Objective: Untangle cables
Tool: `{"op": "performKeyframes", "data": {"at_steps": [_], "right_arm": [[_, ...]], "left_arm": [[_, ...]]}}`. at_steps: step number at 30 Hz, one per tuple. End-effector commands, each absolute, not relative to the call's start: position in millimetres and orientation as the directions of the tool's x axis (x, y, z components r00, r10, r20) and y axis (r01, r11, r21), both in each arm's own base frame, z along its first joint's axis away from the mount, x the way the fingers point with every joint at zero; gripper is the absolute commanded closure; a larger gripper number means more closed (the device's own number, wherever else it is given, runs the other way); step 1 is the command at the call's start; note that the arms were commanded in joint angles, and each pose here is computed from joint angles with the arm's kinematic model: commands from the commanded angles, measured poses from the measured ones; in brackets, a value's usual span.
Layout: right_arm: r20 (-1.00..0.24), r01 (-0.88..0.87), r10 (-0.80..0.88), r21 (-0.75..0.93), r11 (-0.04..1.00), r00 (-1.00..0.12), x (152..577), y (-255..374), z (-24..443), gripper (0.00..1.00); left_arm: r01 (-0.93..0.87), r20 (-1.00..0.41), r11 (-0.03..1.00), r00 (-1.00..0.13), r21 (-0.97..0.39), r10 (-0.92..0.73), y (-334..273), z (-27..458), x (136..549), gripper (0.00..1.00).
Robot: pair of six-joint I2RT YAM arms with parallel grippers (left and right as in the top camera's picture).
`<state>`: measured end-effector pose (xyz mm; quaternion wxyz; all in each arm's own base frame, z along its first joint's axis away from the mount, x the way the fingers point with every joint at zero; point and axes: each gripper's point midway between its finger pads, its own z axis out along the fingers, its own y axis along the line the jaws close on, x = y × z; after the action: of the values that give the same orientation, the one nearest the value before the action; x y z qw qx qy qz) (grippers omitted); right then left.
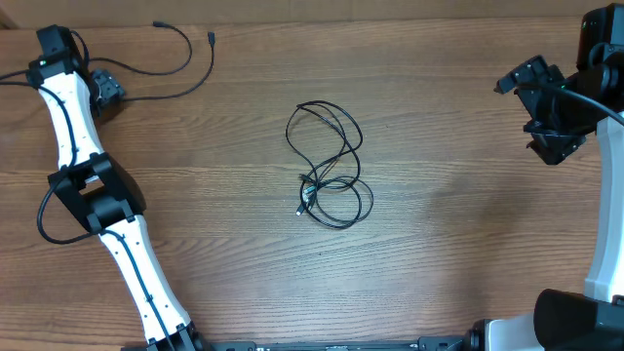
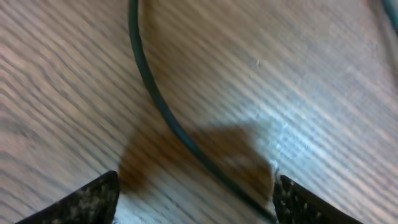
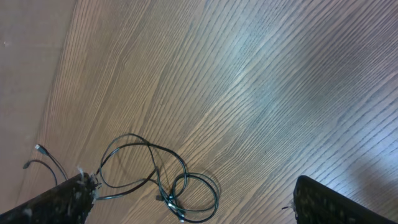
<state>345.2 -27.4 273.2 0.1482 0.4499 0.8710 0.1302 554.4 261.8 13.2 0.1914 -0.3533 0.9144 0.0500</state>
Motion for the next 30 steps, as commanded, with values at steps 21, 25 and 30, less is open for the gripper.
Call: {"op": "performKeyframes", "data": {"at_steps": [21, 25, 30], "right_arm": [[-0.159, 0.738, 0.818, 0.361, 0.570, -0.553, 345, -29, 277, 0.00], [-0.159, 0.738, 0.818, 0.361, 0.570, -0.553, 346, -29, 277, 0.00], [-0.159, 0.738, 0.818, 0.361, 0.570, -0.553, 346, -29, 277, 0.00]], "left_arm": [[-0.634, -0.500, 0.768, -0.637, -0.093, -0.586, 275, 34, 581, 0.96], [-0.637, -0.653, 0.752, -0.497, -0.171, -0.571, 290, 109, 605, 0.96], [-0.621, -0.780, 0.752, -0.349, -0.222, -0.519, 307, 184, 613, 0.96]]}}
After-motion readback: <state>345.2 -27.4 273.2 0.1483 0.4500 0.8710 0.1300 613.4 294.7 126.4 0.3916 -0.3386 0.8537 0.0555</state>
